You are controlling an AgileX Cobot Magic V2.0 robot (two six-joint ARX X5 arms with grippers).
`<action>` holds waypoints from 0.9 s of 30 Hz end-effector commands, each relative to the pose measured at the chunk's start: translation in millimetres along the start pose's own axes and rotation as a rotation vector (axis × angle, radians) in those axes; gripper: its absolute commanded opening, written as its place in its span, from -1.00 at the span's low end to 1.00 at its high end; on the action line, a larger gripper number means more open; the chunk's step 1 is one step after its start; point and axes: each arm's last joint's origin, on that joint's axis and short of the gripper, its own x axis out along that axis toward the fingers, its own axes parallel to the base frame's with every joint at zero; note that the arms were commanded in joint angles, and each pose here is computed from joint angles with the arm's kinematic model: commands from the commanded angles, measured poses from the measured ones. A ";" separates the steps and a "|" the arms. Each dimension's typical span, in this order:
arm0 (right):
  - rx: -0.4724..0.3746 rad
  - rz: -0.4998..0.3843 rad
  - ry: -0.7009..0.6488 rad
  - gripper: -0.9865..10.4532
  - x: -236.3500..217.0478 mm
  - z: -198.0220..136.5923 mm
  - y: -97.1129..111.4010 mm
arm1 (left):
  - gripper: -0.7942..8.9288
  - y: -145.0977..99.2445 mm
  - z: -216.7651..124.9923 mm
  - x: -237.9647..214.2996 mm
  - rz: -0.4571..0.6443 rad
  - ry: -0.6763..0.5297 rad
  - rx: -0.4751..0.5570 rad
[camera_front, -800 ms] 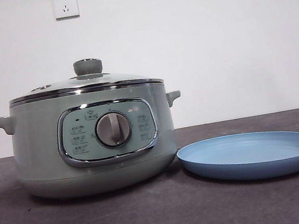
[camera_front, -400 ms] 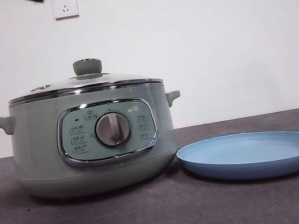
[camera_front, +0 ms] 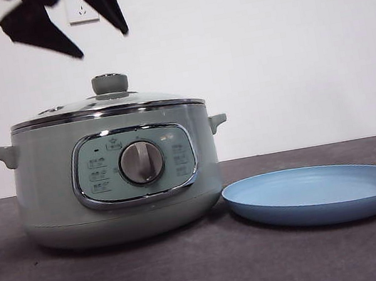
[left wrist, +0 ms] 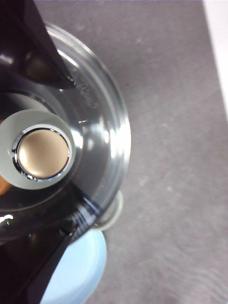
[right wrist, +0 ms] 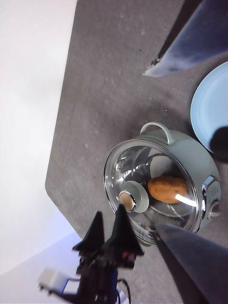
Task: Take the potato out from the steamer,put the potato on the plate,close the lid
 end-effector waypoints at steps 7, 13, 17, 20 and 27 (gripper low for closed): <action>0.001 0.000 -0.011 0.32 -1.4 1.6 1.1 | 0.12 0.1 -18.7 37.9 0.009 0.167 0.009; 0.001 0.000 -0.011 0.32 -1.4 1.6 1.1 | 0.07 1.3 -23.0 44.5 0.024 0.201 0.007; 0.001 0.000 -0.010 0.32 -1.4 1.6 1.1 | -0.45 2.0 -23.0 44.4 0.045 0.201 0.010; 0.001 0.000 -0.010 0.32 -1.3 1.6 0.9 | -0.78 1.9 -22.8 44.5 0.044 0.198 0.018; 0.001 0.004 -0.011 0.32 -1.5 1.6 1.1 | -0.85 1.6 -20.6 43.4 0.035 0.190 0.032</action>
